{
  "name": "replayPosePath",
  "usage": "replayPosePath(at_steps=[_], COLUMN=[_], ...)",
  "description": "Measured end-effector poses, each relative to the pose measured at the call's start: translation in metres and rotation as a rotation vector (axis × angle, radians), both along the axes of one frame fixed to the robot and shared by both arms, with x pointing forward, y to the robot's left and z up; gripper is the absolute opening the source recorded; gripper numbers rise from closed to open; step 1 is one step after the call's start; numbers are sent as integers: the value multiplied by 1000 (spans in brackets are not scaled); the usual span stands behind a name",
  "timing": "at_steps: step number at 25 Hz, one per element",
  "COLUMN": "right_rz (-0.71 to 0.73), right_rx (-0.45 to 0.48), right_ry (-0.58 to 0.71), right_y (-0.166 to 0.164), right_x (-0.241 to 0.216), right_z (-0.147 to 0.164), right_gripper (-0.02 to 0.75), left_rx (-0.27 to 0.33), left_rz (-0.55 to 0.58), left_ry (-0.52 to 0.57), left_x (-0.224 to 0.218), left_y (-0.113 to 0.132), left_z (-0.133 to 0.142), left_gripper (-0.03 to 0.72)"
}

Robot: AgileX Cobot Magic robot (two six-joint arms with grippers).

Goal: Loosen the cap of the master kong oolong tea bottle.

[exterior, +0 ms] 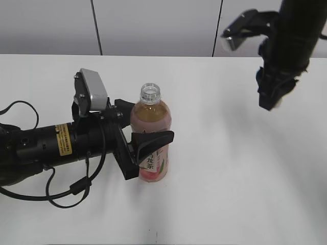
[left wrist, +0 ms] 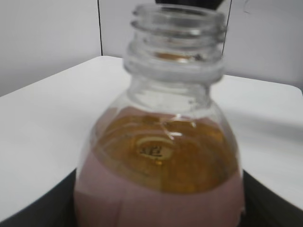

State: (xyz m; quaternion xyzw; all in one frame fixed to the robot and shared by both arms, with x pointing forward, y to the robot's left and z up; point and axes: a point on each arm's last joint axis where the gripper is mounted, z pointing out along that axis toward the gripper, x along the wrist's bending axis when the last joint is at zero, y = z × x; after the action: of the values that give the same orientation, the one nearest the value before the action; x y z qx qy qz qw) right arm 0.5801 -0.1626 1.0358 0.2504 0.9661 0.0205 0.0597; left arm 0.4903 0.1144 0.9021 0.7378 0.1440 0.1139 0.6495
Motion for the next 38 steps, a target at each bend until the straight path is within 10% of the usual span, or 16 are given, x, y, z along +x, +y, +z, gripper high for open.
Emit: replayPosePath(at_steps=[5, 11, 22, 27, 32, 38], right_rz=[-247, -443, -500, -518, -567, -622], right_rx=[-25, 26, 19, -27, -85, 130], right_ry=[196, 112, 131, 207, 257, 57], right_y=[-38, -41, -38, -40, -46, -53], right_x=[-21, -26, -17, -22, -35, -78], right_z=[-55, -86, -118, -114, -85, 16], right_gripper=[274, 278, 352, 613, 538, 506], left_rx=[-2, -5, -13, -12, -9, -6], left_rz=[8, 16, 63, 62, 50, 43], left_ry=[4, 9, 22, 22, 20, 16], left_x=[1, 1, 5, 5, 4, 3], left_y=[0, 1, 2, 2, 2, 1], left_z=[0, 0, 0, 0, 0, 0], left_gripper=[443, 443, 443, 443, 443, 443])
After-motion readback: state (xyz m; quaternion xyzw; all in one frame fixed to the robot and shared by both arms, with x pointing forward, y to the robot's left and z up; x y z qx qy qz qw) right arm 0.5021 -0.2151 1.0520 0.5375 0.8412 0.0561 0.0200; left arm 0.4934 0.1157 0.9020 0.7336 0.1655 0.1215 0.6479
